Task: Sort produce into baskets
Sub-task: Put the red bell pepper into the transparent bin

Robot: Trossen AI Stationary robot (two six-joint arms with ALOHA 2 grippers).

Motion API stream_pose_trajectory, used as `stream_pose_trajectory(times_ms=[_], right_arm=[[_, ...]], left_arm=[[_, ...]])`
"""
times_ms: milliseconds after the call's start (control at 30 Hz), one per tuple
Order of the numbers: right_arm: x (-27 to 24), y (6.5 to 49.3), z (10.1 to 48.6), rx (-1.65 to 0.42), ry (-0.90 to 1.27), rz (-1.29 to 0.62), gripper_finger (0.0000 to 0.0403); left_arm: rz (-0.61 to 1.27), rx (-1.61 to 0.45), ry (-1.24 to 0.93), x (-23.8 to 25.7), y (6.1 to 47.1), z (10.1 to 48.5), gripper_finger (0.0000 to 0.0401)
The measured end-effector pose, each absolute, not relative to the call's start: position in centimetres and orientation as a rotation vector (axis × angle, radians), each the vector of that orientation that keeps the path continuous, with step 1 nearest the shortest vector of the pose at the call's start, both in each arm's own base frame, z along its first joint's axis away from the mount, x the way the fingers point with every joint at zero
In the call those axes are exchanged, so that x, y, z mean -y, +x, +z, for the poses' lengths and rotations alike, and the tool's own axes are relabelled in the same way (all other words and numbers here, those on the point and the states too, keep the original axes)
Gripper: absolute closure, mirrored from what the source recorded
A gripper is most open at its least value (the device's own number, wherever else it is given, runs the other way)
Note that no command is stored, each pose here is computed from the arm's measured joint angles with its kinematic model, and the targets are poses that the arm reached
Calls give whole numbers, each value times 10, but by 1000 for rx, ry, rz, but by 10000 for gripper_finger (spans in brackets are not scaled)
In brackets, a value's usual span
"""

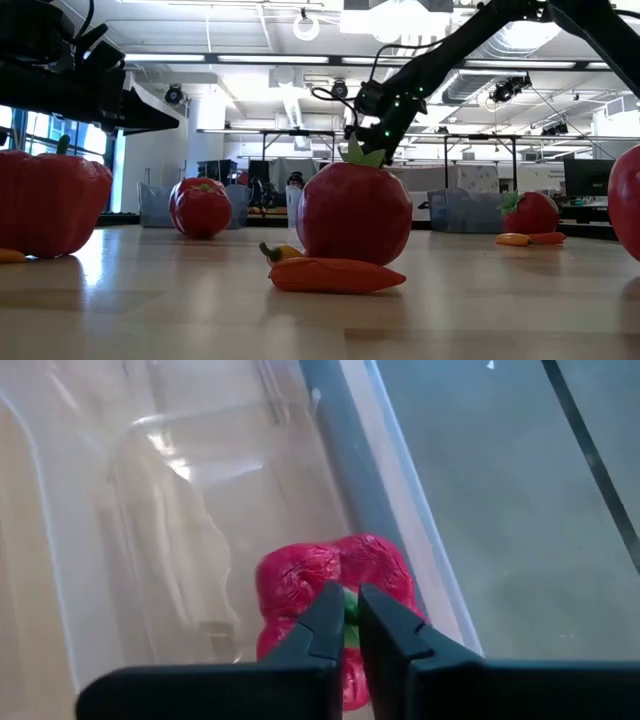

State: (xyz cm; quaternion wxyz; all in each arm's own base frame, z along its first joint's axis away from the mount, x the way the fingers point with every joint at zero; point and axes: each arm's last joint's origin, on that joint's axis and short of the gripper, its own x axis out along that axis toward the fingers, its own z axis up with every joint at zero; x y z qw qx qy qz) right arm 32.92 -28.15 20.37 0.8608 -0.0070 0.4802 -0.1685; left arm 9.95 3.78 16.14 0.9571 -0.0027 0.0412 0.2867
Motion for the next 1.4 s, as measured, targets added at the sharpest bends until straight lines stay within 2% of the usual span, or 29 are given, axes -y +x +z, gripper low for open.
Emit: stream_pose_trajectory(times_ms=[200,500,667,867,1167,1400], right_arm=[[283,329,204,-1035,-48,-404,349],[282,330,205,-1048,-72,-437,229],[272,339,222,-1041,-110,-407,186],[251,350,255,-954,-167,-377,178],[214,371,257,-897,-79,-245,178],[176,398,258,-772,33,-90,178]], left_arm=[[581,-84,-7,-38,100,161,401],[582,-78,-31,-38,100,161,401],[583,-77,-45,-38,99,161,401],[583,-92,-49,-38,99,159,401],[584,-87,-68,-38,99,159,401],[560,-81,-101,-37,100,159,401]])
